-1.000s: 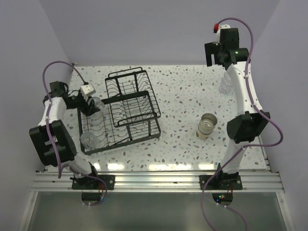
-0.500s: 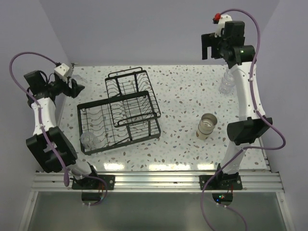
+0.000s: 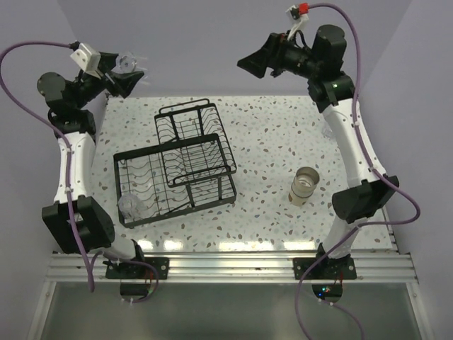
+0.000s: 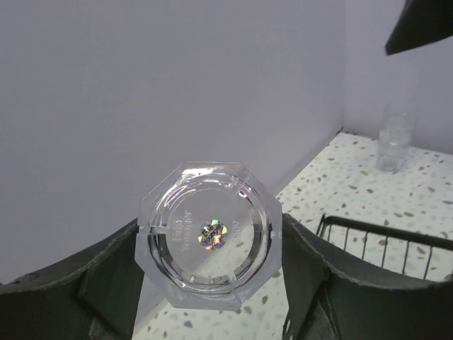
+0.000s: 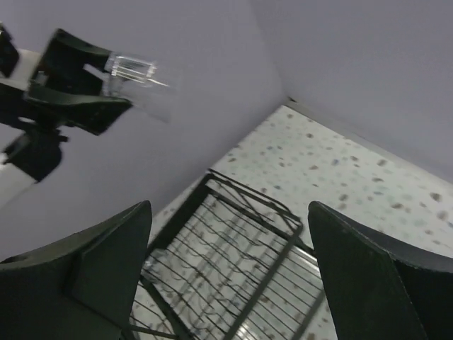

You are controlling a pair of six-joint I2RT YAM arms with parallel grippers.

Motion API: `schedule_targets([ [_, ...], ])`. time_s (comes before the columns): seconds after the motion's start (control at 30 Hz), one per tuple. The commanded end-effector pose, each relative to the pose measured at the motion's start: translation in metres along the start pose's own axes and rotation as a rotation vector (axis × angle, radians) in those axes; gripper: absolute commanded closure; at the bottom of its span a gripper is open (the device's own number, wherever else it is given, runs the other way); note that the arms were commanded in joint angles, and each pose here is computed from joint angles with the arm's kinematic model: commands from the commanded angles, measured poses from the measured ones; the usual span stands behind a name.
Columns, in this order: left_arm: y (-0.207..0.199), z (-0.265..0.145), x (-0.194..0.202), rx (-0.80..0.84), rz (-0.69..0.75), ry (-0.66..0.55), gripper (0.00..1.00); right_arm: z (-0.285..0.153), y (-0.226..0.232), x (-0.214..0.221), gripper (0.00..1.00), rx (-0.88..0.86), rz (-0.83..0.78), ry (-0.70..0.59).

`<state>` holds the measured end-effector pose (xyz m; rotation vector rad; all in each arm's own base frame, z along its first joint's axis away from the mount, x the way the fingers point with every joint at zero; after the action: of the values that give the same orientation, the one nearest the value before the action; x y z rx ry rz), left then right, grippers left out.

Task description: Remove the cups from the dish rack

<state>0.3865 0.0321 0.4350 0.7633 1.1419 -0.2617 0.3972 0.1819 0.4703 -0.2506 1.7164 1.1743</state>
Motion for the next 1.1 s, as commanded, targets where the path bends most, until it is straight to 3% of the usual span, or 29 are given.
schedule_targets([
  [0.0,-0.016,0.016,-0.068,0.052,0.025,-0.176,1.0,0.019,0.057,-0.006,0.05,-0.343,0.074,-0.001],
  [0.07,-0.024,0.024,-0.076,0.072,0.006,-0.206,1.0,0.033,0.063,0.004,0.08,-0.43,0.195,0.06],
  [0.27,-0.049,0.044,-0.1,0.153,-0.012,-0.289,1.0,0.072,0.085,0.026,0.16,-0.596,0.307,0.123],
  [0.37,-0.056,0.048,-0.105,0.176,-0.011,-0.312,1.0,0.076,0.097,0.021,0.21,-0.675,0.314,0.086],
  [0.8,-0.081,0.056,-0.099,0.219,-0.058,-0.352,1.0,0.095,0.107,0.032,0.37,-0.716,0.4,0.105],
  [1.07,-0.09,0.064,-0.103,0.236,-0.059,-0.388,1.0,0.096,0.119,0.034,0.55,-0.761,0.434,0.121],
])
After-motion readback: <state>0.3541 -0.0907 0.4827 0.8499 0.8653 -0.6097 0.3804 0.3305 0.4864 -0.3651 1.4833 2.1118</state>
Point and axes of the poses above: each gripper's point midway between its finger pads, its own z axis out along the fingers, its own y axis along the line the jaws close on, x = y × z, the point moved 7 cm from there along -z, back along the fingers, and after that the axes turned 12 degrees about z, right-handed, at the moved point
